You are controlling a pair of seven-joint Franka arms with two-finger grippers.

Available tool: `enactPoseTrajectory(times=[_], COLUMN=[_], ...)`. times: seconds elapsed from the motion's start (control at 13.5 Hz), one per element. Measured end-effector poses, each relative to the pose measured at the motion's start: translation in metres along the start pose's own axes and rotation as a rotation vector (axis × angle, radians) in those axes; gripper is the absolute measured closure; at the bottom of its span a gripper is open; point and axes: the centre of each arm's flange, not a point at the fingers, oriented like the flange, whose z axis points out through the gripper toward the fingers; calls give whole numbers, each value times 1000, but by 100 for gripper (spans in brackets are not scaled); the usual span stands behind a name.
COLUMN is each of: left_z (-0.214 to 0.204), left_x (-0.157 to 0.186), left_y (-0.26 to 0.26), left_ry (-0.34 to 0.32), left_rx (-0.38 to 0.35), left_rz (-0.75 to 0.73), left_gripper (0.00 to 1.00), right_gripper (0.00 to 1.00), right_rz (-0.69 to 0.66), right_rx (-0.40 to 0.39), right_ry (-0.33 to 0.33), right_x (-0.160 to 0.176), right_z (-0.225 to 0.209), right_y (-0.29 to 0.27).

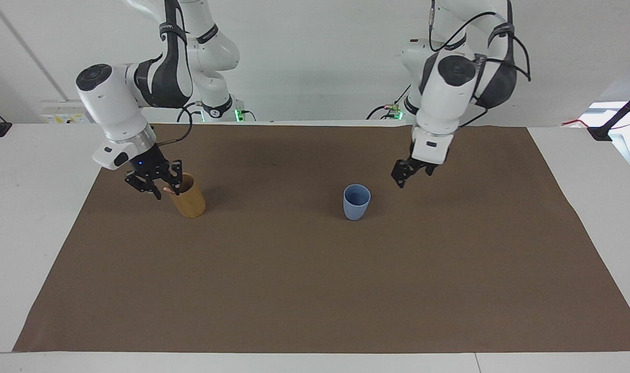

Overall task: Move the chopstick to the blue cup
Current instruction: 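Release the blue cup and withdraw the left gripper while the right gripper grasps the straw, then lift the pink straw from the tan cup with the right gripper toward the blue cup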

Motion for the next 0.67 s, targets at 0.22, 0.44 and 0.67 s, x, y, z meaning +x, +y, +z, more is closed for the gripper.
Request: enactPoseTrajectory(times=[0.22, 0.44, 0.67], left_z=[-50, -100, -91], left_x=[55, 77, 80], left_y=[-105, -166, -158], left_ry=[-12, -6, -24], left_rx=[53, 65, 68], left_rz=[147, 225, 248], left_gripper=[0, 0, 0], right_gripper=[63, 69, 76], right_rz=[-1, -1, -2], right_rx=[7, 7, 7], right_ry=[-19, -19, -19], right_x=[-2, -2, -2], right_z=[2, 2, 2], right_y=[-1, -1, -1])
